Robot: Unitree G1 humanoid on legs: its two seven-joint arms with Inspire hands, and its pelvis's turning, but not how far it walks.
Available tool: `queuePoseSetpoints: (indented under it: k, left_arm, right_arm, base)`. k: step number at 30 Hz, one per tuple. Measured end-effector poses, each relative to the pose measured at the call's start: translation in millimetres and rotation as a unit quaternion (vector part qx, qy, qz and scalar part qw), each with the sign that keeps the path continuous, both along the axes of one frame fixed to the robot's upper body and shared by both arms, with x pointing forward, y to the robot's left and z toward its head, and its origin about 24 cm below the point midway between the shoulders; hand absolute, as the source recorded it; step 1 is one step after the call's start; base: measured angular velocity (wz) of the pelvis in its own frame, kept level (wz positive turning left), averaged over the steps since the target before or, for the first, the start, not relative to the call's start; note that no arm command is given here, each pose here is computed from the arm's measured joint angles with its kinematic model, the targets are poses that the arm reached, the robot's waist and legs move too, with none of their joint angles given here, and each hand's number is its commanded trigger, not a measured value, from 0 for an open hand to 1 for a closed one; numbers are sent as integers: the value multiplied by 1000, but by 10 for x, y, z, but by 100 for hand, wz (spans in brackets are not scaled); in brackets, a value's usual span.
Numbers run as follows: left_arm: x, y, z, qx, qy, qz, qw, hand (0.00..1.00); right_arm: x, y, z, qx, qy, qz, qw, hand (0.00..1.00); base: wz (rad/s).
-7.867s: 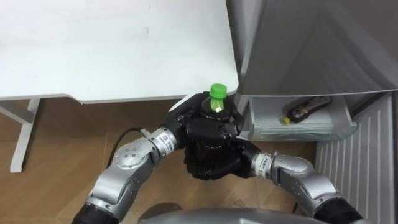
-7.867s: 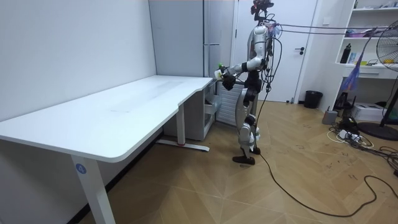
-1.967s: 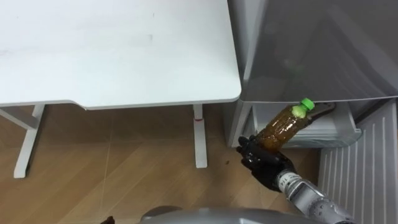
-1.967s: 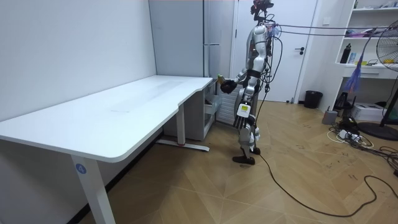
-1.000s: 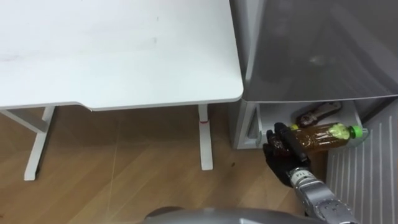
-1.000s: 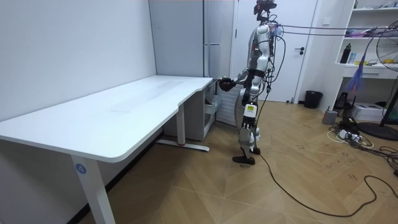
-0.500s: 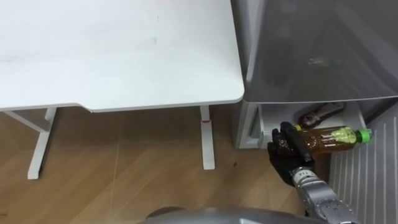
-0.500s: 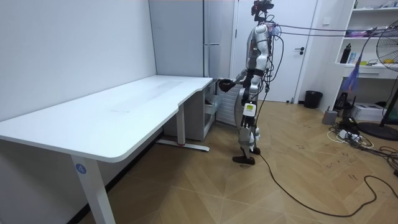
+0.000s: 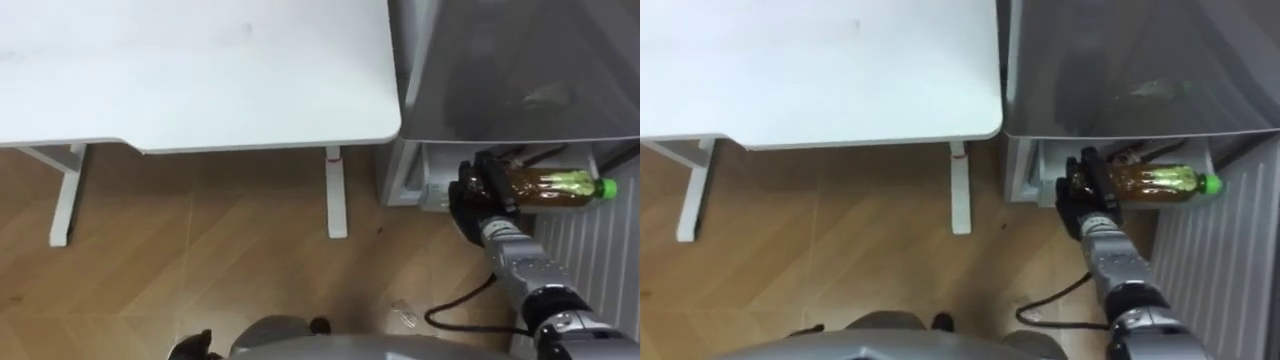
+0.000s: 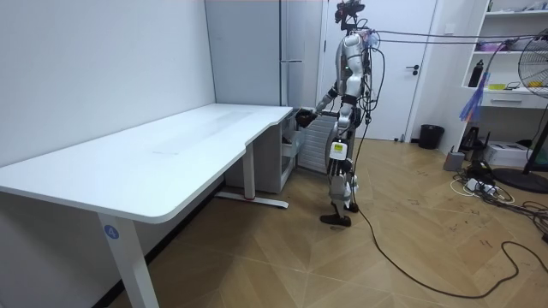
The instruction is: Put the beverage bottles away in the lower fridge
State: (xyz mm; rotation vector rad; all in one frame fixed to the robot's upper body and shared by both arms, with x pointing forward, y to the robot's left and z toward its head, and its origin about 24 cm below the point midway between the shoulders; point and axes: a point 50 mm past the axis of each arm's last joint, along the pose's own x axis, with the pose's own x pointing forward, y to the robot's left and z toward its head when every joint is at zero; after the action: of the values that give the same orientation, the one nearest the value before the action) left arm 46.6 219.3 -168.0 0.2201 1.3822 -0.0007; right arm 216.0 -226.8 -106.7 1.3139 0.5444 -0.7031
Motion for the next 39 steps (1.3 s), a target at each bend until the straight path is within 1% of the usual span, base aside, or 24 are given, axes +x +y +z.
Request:
queuePoseSetpoints:
  k: [4, 9, 13, 20, 27, 34, 39]
  left_arm:
    - [34, 16, -6, 2, 3, 0, 1000, 0]
    - [81, 24, -6, 5, 2, -1, 1000, 0]
    - [163, 40, 3, 7, -6, -4, 1000, 0]
    - [260, 82, 21, 12, -19, -5, 1000, 0]
    - [323, 81, 26, 2, -26, 28, 999, 0]
    - [333, 87, 28, 3, -26, 27, 999, 0]
    - [398, 72, 38, 3, -31, 17, 999, 0]
  right_arm:
    - [51, -4, 16, 1, 0, -3, 1000, 100]
    - [72, -118, 11, 26, 11, -57, 998, 100]
    - [170, -189, 83, 22, 2, -65, 998, 100]
    - [293, -274, 196, 12, -14, -57, 998, 100]
    - [509, -405, 399, -3, -34, -52, 998, 100]
    - [634, -429, 518, -12, -45, -45, 998, 100]
    - [737, -518, 653, -28, -58, -44, 997, 100]
  base:
    - [1]
    - [-3]
    - [-1]
    - [2]
    - [1]
    - [1]
    - [5]
